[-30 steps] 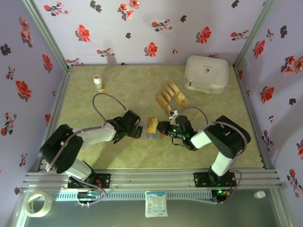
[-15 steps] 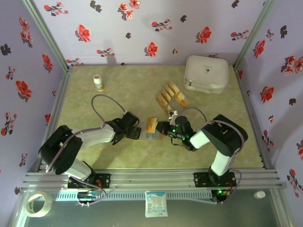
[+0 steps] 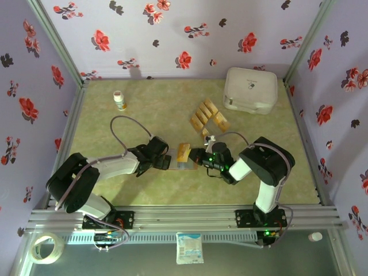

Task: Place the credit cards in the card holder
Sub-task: Insert the credit card into the card slot.

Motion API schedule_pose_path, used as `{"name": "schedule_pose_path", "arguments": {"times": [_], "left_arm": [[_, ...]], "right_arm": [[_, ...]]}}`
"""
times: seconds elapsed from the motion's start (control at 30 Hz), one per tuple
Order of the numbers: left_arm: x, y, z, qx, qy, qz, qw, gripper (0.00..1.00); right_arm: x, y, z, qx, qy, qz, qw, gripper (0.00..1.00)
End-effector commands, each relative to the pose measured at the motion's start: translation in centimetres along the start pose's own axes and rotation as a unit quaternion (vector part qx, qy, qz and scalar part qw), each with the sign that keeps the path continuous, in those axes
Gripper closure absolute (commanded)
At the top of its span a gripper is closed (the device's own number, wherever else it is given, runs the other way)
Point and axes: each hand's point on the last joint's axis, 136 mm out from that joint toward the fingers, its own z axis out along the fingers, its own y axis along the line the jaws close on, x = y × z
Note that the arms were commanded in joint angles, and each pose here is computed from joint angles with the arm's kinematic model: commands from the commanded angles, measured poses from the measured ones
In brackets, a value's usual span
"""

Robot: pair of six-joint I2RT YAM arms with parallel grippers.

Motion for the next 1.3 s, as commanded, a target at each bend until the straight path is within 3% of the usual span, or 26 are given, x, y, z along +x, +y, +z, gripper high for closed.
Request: {"name": "schedule_pose_path", "arguments": {"times": [0.0,1.27], "left_arm": [[0.6,0.6,-0.2,-0.014,0.002,0.001,1.0,0.0],[0.3,0.5,-0.2,-0.013,-0.001,0.0,1.0,0.0]], "right_arm": [[0.4,0.4,0.1,-0.013,0.003,-0.002,1.0,1.0],[3.7,-1.8,-0.2,0.006,0.055,0.009,0.998,1.0]]}}
